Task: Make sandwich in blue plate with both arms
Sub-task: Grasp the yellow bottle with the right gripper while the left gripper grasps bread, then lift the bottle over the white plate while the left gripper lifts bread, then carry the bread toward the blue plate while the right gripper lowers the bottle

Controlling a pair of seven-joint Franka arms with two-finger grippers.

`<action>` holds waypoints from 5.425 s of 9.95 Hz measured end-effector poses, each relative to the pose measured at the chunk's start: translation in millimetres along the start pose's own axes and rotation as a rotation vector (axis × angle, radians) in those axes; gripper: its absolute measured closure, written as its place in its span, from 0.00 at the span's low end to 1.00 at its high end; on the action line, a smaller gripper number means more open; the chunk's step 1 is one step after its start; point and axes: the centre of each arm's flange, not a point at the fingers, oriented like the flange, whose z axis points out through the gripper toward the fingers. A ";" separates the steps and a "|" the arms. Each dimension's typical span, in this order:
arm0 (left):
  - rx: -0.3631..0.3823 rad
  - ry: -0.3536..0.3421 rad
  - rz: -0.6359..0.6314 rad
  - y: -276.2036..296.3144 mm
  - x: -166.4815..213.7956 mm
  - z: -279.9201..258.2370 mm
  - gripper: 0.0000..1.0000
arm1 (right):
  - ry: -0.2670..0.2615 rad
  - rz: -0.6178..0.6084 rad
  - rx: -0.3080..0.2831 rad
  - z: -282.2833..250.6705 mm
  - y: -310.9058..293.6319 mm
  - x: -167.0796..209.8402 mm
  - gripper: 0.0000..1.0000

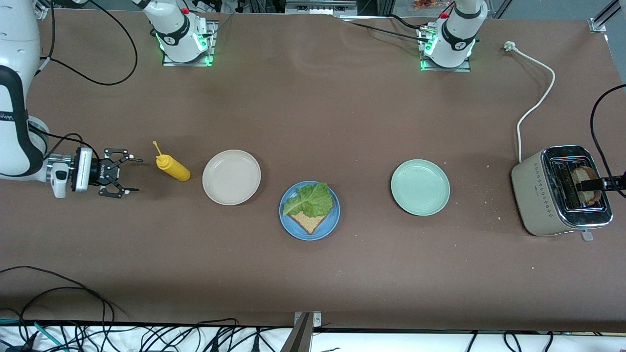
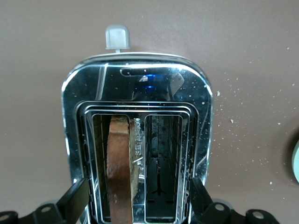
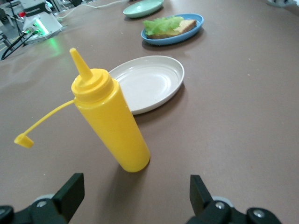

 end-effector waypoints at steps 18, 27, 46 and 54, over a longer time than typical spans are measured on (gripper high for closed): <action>0.077 0.013 0.019 -1.3 -11.4 -37.7 0.91 | 0.284 -0.005 0.153 96.2 2.0 -12.8 0.65; 0.059 0.014 0.057 14.6 -97.1 -155.8 0.91 | -0.144 0.414 0.052 59.5 38.6 193.2 0.87; -0.238 -0.015 0.048 56.1 -118.0 -160.7 0.91 | -1.672 -0.351 -0.692 419.1 -103.4 429.7 0.87; -0.422 -0.128 -0.009 123.3 -83.4 -113.4 0.91 | -1.679 -0.182 -0.787 389.8 -84.8 458.4 0.88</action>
